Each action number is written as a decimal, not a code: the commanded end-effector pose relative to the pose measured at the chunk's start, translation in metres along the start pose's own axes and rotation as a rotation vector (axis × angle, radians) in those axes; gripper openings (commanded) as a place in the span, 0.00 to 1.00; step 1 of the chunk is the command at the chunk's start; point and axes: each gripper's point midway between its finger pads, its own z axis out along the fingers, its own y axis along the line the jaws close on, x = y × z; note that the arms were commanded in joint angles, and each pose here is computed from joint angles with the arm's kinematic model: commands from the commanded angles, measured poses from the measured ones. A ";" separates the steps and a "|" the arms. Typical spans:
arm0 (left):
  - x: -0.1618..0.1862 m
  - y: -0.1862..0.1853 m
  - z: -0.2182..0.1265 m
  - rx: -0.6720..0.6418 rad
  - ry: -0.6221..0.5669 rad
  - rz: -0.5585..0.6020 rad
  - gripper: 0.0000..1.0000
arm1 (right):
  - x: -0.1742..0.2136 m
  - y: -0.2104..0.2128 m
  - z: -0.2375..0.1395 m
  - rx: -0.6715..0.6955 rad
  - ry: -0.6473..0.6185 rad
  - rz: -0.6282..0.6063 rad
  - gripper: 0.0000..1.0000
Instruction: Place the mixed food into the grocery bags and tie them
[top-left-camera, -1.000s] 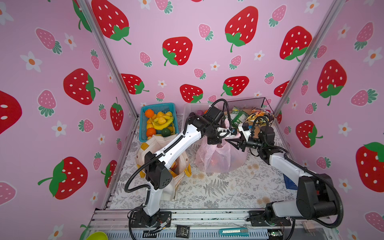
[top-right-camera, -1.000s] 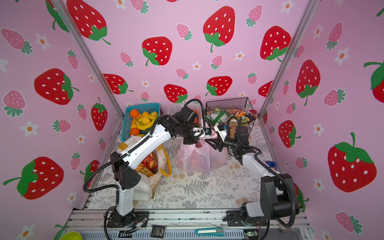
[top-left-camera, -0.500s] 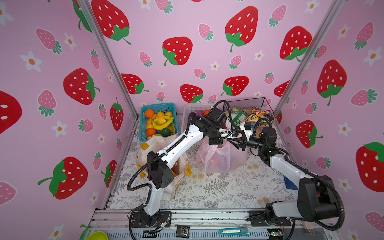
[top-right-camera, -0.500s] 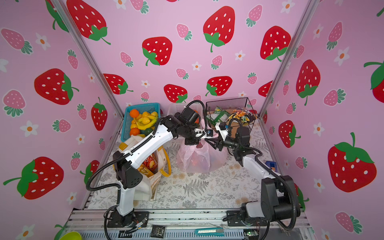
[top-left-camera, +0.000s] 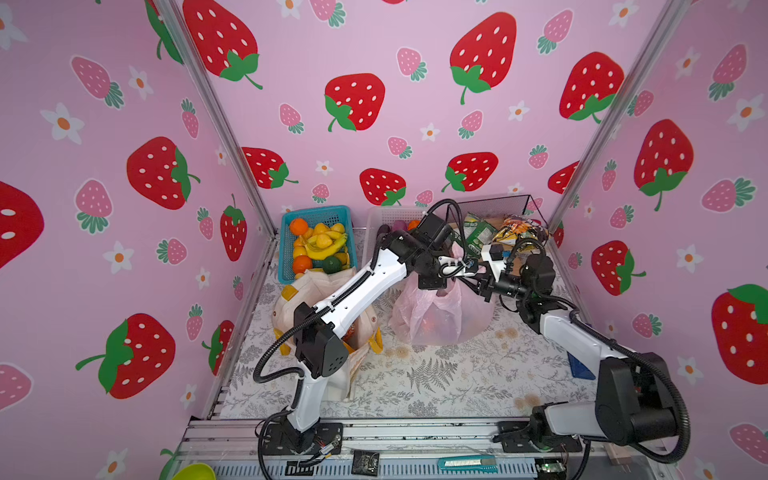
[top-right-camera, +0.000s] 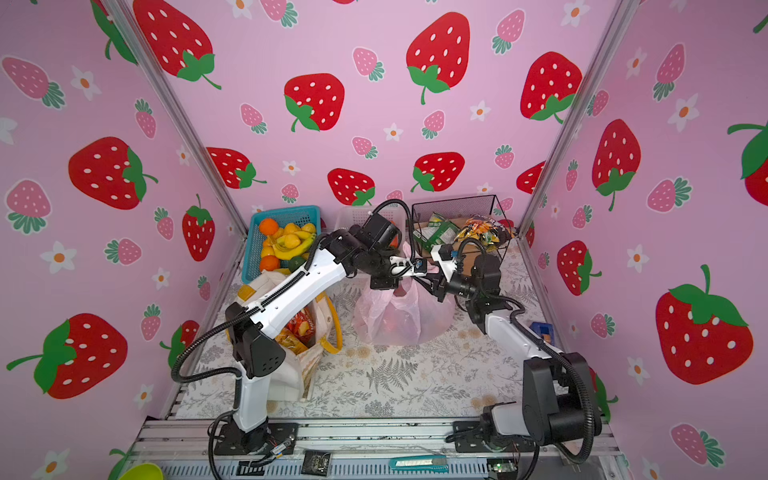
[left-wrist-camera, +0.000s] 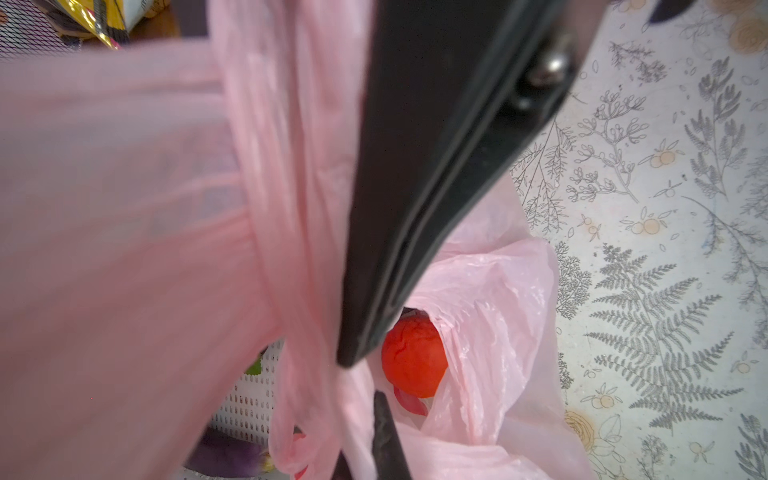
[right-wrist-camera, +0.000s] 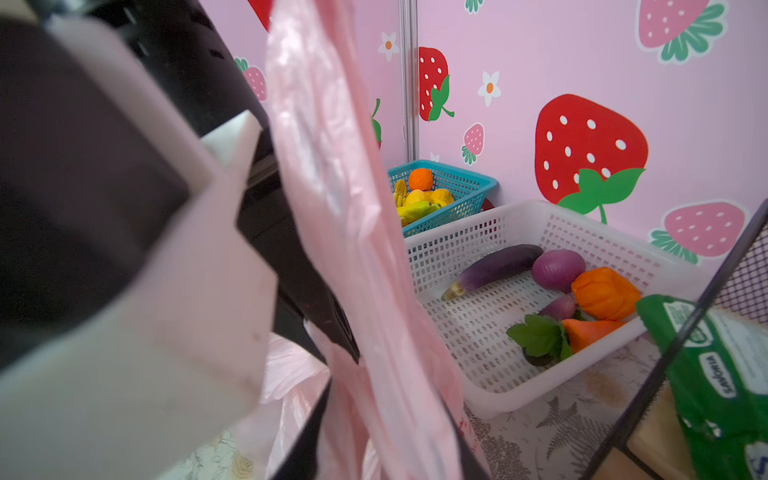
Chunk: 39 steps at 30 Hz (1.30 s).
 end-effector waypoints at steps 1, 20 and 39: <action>-0.008 -0.003 -0.004 0.021 -0.020 0.005 0.00 | -0.006 0.005 -0.003 0.007 -0.015 -0.043 0.15; -0.016 -0.005 -0.018 0.040 -0.156 -0.056 0.24 | -0.004 0.006 -0.006 0.024 -0.020 -0.028 0.00; -0.006 -0.005 0.003 0.065 -0.095 -0.035 0.00 | -0.006 0.011 -0.006 0.000 -0.024 -0.045 0.21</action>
